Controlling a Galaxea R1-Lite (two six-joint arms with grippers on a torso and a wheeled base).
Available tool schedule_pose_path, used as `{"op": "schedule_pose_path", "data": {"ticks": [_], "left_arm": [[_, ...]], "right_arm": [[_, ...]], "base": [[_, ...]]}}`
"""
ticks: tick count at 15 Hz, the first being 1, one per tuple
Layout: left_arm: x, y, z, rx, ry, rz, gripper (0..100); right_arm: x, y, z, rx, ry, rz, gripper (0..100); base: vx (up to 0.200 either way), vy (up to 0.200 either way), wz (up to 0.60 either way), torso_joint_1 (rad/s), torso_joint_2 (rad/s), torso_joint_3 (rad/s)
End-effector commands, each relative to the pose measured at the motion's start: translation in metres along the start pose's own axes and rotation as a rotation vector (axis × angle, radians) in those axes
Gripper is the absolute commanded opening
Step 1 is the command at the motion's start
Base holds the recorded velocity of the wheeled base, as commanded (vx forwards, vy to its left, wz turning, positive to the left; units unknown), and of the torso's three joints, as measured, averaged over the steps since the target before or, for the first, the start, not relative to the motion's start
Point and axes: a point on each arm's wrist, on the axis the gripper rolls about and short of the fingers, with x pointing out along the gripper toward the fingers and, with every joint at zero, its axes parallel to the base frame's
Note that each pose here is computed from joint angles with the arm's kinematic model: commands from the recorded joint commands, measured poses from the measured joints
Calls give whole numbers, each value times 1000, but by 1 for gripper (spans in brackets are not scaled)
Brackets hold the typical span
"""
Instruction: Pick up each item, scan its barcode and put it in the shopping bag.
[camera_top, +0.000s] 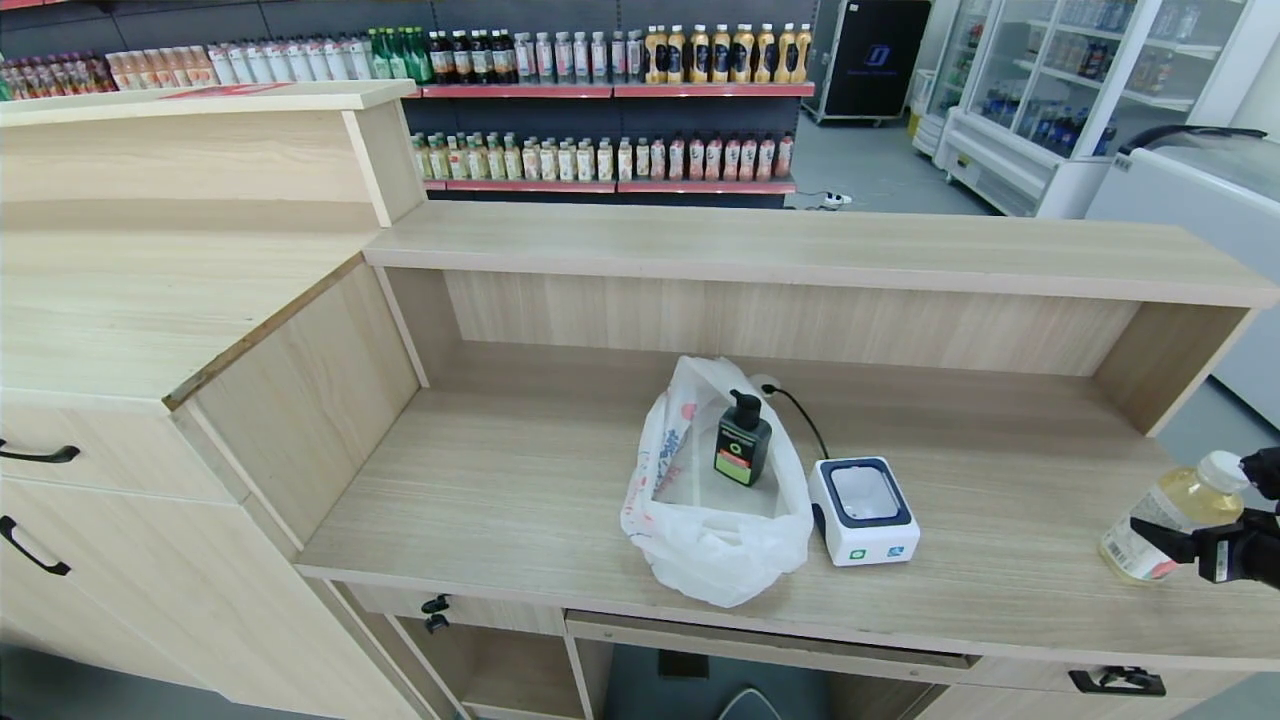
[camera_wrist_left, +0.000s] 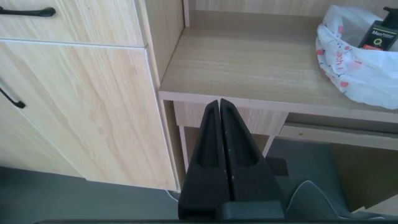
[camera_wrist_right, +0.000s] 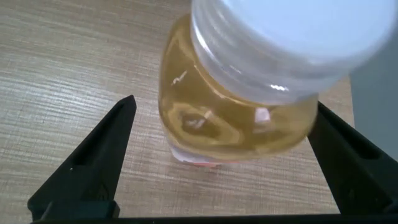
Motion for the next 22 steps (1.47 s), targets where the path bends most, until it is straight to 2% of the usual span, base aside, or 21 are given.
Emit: {"op": "schedule_pose_path", "data": {"ticks": [1, 7, 22], "left_arm": [[0, 0, 0, 0, 0, 0, 0], [0, 0, 0, 0, 0, 0, 0], [0, 0, 0, 0, 0, 0, 0]], "right_arm": [[10, 5, -1, -7, 1, 26, 100], [24, 15, 1, -31, -14, 57, 100], [32, 15, -9, -125, -24, 55, 100]], "base": [[0, 0, 0, 0, 0, 0], [0, 0, 0, 0, 0, 0], [0, 0, 0, 0, 0, 0]]}}
